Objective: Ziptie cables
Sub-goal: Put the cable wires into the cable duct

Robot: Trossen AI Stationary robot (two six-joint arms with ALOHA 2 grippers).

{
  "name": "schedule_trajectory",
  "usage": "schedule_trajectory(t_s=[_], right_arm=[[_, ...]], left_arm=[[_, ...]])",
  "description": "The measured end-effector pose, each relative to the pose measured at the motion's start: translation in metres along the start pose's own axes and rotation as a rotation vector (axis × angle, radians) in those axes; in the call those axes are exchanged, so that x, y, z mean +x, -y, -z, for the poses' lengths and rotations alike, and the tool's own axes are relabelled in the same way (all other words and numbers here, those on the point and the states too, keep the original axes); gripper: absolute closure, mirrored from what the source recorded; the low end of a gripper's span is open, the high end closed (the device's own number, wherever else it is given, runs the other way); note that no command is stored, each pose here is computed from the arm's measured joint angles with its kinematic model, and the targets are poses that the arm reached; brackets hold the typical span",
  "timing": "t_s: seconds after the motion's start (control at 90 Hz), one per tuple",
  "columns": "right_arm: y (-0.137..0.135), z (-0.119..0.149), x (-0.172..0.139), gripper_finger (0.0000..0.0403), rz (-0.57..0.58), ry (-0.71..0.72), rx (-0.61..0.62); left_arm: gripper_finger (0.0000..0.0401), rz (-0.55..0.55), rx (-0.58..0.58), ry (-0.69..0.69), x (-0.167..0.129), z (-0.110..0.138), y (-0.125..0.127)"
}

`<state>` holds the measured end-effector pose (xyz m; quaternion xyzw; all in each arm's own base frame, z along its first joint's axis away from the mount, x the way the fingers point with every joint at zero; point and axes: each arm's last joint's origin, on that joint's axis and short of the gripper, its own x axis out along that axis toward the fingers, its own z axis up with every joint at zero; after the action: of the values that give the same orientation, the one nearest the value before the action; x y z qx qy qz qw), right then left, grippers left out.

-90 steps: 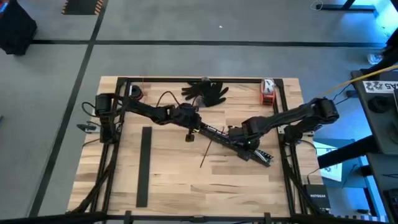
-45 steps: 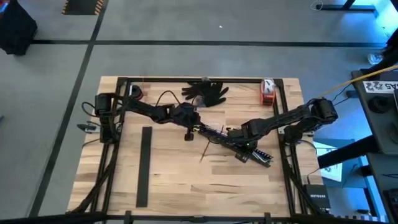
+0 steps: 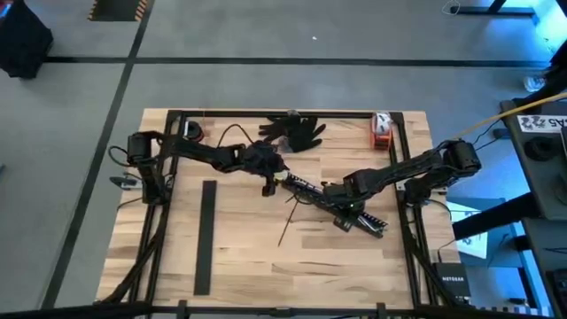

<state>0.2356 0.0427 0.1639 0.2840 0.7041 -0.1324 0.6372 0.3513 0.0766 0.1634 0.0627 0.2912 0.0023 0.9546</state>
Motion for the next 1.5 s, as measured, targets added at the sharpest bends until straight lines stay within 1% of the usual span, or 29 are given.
schedule_trajectory(t_s=[0.089,0.2,0.356,0.444,0.533,0.767,0.833,0.911,1.022,1.5], right_arm=[[-0.0007,-0.0009,-0.0002,0.0389,-0.003,0.012,-0.003],[-0.0019,-0.0024,-0.0002,0.0389,-0.016,0.026,-0.01],[-0.0037,-0.0042,-0.0004,0.0388,-0.033,0.045,-0.004],[-0.0047,-0.005,-0.0006,0.0379,-0.049,0.048,0.004],[-0.0053,-0.0054,-0.0007,0.035,-0.056,0.051,0.005],[-0.0054,-0.0047,-0.0009,0.0236,-0.068,0.032,0.006],[-0.0057,-0.0042,-0.001,0.0214,-0.082,0.018,0.006],[-0.0059,-0.0034,-0.001,0.0198,-0.094,-0.001,0.007],[-0.0059,-0.003,-0.001,0.0191,-0.099,-0.01,0.007],[-0.0059,-0.0033,-0.0011,0.019,-0.097,-0.005,0.007]], left_arm=[[0.0193,-0.001,0.008,0.015,0.0003,-0.0011,-0.0001],[0.0202,0.023,0.01,0.033,0.0008,-0.0023,0.0008],[0.021,0.031,-0.001,0.024,0.0041,0.0005,0.0022],[0.0213,0.044,-0.003,0.025,0.0067,0.0024,0.0026],[0.0213,0.06,-0.017,0.013,0.009,0.0053,0.0035],[0.0212,0.062,-0.038,0.018,0.0089,0.0047,0.0035],[0.0212,0.061,-0.043,0.021,0.0089,0.0043,0.0034],[0.0212,0.061,-0.044,0.019,0.0089,0.0045,0.0034],[0.0212,0.06,-0.035,0.021,0.0088,0.0043,0.003],[0.0212,0.059,-0.033,0.021,0.0088,0.0044,0.0029]])
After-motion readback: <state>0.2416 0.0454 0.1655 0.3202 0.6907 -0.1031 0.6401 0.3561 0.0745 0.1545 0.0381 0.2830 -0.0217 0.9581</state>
